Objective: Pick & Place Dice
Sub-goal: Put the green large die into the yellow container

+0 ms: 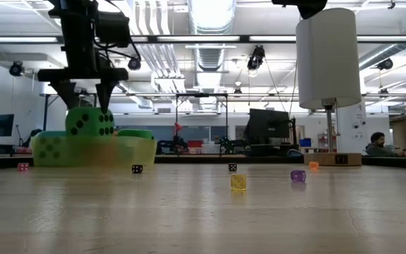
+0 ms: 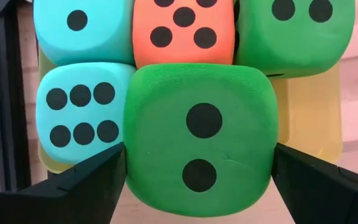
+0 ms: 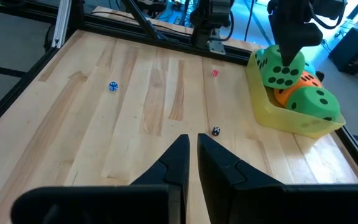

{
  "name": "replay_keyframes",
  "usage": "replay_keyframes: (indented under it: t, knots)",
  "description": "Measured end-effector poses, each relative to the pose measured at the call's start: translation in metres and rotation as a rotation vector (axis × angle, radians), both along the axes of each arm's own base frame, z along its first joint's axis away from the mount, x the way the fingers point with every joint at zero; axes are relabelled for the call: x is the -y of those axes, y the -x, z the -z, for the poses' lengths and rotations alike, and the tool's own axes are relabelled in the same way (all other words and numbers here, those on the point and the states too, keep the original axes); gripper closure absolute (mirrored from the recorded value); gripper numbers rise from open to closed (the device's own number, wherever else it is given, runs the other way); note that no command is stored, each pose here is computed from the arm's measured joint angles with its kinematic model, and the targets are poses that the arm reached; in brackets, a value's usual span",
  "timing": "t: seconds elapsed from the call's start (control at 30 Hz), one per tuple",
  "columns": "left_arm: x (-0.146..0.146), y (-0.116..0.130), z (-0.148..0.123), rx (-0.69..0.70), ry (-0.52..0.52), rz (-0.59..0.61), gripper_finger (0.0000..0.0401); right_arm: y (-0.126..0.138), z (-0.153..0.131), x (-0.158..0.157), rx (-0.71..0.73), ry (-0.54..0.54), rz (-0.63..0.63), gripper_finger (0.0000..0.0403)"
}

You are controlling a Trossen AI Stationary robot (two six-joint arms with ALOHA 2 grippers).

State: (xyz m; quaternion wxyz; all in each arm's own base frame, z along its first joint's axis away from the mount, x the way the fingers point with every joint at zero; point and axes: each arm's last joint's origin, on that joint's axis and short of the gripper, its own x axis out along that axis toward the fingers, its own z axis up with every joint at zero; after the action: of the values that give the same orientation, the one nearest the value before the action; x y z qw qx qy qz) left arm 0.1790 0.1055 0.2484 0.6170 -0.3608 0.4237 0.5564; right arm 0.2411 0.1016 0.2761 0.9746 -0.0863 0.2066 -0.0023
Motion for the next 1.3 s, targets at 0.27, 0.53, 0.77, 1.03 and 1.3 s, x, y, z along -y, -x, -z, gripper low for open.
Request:
replay_keyframes:
  t: [0.27, 0.53, 0.77, 1.03, 1.3]
  knots:
    - [0.001, 0.001, -0.007, -0.02, 0.024, 0.037, 0.0024, 0.0, 0.0, 0.0, 0.0, 0.0, 0.0, 0.0374]
    - [0.003, 0.003, -0.007, -0.028, 0.06, 0.041, 0.0022, 0.0, 0.0, 0.0, 0.0, 0.0, 0.0, 0.0374]
    - [0.003, 0.003, -0.006, -0.032, 0.069, 0.042, 0.0018, 0.0, 0.0, 0.0, 0.0, 0.0, 0.0, 0.0374]
    - [0.005, 0.006, 0.005, -0.05, 0.084, 0.04, 0.0017, 0.0, 0.0, 0.0, 0.0, 0.0, 0.0, 0.0374]
    - [0.004, 0.004, 0.005, -0.037, 0.077, 0.04, 0.0014, 0.0, 0.0, 0.0, 0.0, 0.0, -0.001, 0.0374]
